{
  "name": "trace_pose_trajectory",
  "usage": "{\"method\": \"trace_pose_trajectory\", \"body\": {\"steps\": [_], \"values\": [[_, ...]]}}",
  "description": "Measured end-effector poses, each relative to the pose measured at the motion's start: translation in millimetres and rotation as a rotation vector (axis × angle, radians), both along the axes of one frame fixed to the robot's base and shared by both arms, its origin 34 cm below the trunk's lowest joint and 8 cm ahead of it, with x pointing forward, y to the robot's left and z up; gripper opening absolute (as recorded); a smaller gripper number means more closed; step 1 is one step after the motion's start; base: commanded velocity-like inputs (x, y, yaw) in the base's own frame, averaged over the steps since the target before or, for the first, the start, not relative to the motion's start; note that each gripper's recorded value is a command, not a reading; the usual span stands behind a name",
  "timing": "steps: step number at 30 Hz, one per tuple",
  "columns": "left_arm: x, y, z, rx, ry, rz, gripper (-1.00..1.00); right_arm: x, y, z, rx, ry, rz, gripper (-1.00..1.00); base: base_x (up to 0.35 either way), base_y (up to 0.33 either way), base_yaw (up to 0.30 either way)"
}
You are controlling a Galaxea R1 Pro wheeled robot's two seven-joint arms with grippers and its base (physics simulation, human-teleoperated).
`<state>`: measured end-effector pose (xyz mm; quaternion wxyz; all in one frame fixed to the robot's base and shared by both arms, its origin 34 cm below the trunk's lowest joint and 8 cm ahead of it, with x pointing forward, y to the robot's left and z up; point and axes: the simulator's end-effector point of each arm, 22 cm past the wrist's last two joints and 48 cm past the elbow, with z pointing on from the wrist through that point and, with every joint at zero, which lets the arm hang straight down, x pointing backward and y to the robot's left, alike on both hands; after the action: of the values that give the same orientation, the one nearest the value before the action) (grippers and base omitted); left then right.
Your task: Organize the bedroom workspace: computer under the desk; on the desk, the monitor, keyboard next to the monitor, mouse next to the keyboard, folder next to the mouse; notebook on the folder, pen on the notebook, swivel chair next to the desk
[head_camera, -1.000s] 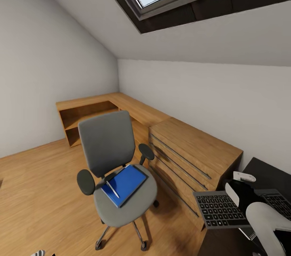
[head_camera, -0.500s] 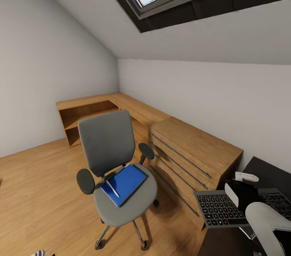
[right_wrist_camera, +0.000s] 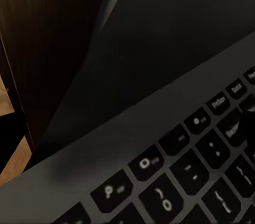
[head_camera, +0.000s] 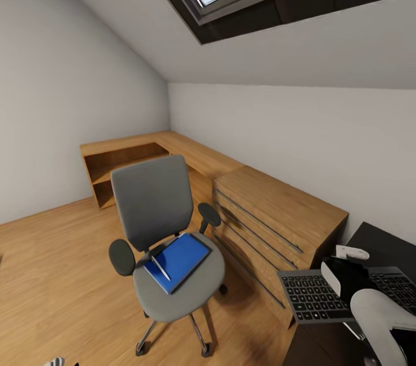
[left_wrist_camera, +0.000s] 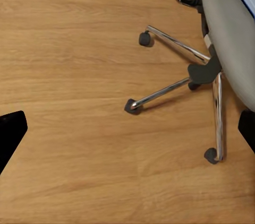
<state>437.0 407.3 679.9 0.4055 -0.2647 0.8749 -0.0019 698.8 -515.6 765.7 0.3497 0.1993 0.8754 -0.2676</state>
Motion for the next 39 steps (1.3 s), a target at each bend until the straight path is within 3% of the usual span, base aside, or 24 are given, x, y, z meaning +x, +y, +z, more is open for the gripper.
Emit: {"method": "trace_pose_trajectory", "body": {"steps": [17, 39], "values": [[0.0, 0.0, -3.5, 0.0, 0.0, -0.002, 1.0, 0.2, 0.5, -3.2, -0.002, 0.001, 0.002, 1.0, -0.001, 0.0, 0.0], [-0.7, 0.4, -4.4, 0.002, 0.002, 0.001, 1.0, 0.8, 0.0, -2.1, -0.013, 0.004, 0.008, 1.0, -0.117, 0.0, 0.0]]}}
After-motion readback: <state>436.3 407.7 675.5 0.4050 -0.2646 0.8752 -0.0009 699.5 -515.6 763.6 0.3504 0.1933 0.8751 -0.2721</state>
